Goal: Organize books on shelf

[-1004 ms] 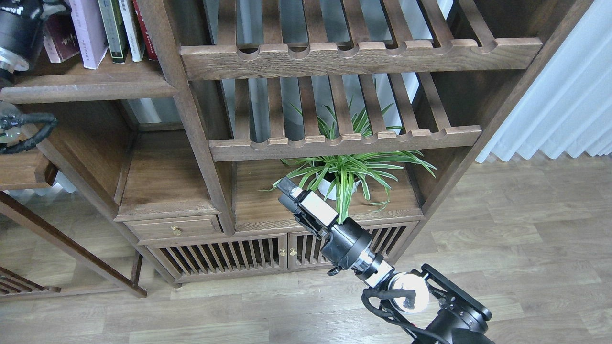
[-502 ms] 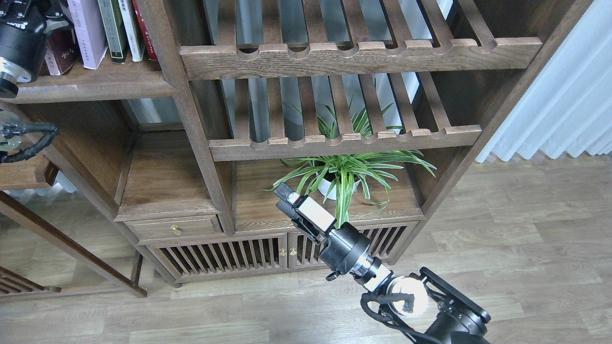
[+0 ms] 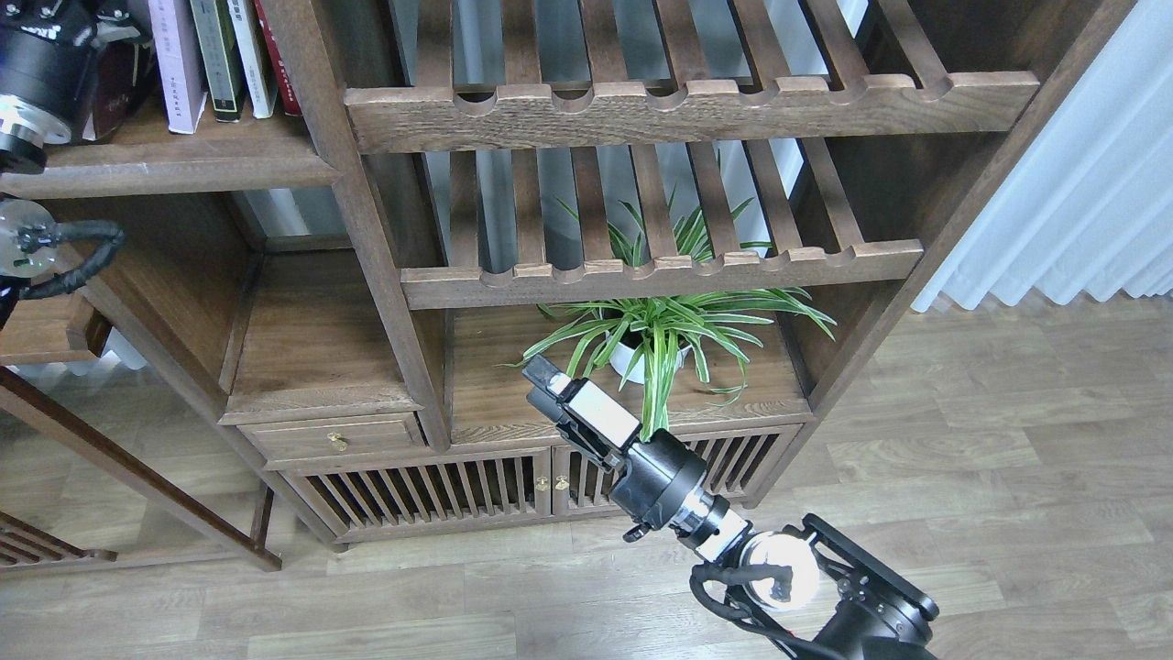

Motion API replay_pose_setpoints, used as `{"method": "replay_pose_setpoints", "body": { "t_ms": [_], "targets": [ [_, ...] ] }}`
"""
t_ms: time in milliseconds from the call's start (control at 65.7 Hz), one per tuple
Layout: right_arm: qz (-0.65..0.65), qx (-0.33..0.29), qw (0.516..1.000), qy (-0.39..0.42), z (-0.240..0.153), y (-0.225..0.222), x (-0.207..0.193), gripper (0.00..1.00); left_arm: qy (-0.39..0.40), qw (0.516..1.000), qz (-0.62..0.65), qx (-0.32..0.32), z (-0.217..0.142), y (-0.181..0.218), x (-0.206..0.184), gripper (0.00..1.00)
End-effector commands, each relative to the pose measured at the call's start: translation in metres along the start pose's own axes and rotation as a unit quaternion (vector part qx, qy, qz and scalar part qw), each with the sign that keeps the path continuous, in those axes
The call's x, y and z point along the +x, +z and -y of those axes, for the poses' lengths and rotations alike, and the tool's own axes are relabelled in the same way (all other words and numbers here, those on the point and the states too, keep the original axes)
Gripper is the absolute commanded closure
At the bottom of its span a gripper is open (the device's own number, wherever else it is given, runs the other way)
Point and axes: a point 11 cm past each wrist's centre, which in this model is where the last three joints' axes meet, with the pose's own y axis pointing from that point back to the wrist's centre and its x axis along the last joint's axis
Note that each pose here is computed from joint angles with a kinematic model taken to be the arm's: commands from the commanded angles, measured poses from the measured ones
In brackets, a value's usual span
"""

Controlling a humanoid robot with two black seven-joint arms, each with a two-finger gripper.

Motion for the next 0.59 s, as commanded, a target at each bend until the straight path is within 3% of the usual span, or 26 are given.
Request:
{"method": "replay_pose_setpoints", "body": {
  "t_ms": [0,350,487,578],
  "targets": [
    [0.0,0.0,1.0,0.002,0.0,0.0,0.001,0.02,-0.004,0.999,-0.018,-0.029,0.007,0.019,-0.006,0.59],
    [-0.001,-0.001,1.0,0.001,0.001,-0.001,0.001,0.02,-0.011,0.995,-0.058,-0.075,0.014,0.048,-0.01,0.55],
    [-0.002,0.001,1.0,-0.002,0.002,-0.003,-0.001,0.02,-0.058,0.982,-0.161,-0.085,0.002,0.045,-0.033,0.55],
    [-0.003,0.001,1.0,-0.007,0.004,-0.004,-0.004,0.02,-0.079,0.967,-0.224,-0.091,-0.003,0.043,-0.039,0.48]
  ]
}}
